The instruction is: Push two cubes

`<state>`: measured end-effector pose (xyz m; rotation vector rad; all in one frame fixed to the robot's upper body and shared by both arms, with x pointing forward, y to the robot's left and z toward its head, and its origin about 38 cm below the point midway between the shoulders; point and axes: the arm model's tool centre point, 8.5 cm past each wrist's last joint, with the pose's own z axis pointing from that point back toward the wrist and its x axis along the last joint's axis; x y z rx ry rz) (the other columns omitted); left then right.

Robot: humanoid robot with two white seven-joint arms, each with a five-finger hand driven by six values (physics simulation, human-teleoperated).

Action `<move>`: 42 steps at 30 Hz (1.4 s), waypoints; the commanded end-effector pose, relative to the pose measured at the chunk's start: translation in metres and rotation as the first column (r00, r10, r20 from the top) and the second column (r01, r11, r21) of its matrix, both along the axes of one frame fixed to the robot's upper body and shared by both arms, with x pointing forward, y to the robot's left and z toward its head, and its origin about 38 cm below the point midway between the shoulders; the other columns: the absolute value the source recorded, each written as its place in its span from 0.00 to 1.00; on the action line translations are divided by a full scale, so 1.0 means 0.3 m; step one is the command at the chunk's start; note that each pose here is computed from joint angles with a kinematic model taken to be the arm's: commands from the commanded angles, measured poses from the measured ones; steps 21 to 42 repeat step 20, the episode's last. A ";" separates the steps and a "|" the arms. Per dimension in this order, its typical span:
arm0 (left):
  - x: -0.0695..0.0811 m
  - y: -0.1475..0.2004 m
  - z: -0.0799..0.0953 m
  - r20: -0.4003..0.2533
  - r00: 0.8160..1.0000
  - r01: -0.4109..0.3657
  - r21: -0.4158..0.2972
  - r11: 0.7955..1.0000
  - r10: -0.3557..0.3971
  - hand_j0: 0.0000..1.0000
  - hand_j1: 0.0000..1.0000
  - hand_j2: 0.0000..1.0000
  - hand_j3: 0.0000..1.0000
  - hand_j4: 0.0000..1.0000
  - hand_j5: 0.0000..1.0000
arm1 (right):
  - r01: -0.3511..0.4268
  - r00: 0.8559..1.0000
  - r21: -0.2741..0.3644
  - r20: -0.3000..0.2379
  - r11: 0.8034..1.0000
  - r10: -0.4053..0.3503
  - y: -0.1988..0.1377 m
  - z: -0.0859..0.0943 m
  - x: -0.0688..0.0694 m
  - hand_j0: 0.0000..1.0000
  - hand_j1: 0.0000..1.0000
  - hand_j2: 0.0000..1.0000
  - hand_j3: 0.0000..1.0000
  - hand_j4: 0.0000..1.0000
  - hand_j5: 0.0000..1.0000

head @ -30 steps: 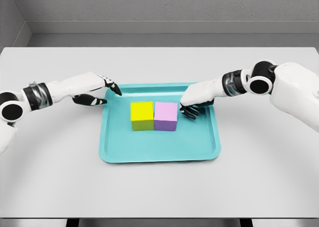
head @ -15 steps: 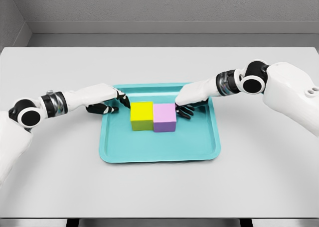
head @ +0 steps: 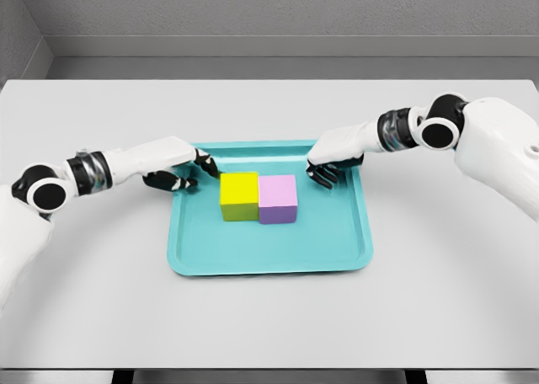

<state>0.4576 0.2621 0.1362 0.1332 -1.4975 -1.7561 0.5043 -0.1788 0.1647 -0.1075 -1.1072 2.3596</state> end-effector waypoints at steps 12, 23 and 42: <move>-0.112 0.640 0.260 0.030 0.952 -0.306 -0.011 0.952 0.306 1.00 1.00 1.00 1.00 1.00 1.00 | 0.472 0.874 0.072 0.088 0.879 -0.477 -0.716 0.191 0.036 1.00 1.00 1.00 1.00 1.00 1.00; -0.133 0.524 0.120 -0.042 0.966 -0.257 -0.064 0.964 0.255 1.00 1.00 1.00 1.00 1.00 1.00 | 0.476 0.873 0.083 0.078 0.875 -0.482 -0.711 0.178 0.037 1.00 1.00 1.00 1.00 1.00 1.00; -0.133 0.524 0.120 -0.042 0.966 -0.257 -0.064 0.964 0.255 1.00 1.00 1.00 1.00 1.00 1.00 | 0.476 0.873 0.083 0.078 0.875 -0.482 -0.711 0.178 0.037 1.00 1.00 1.00 1.00 1.00 1.00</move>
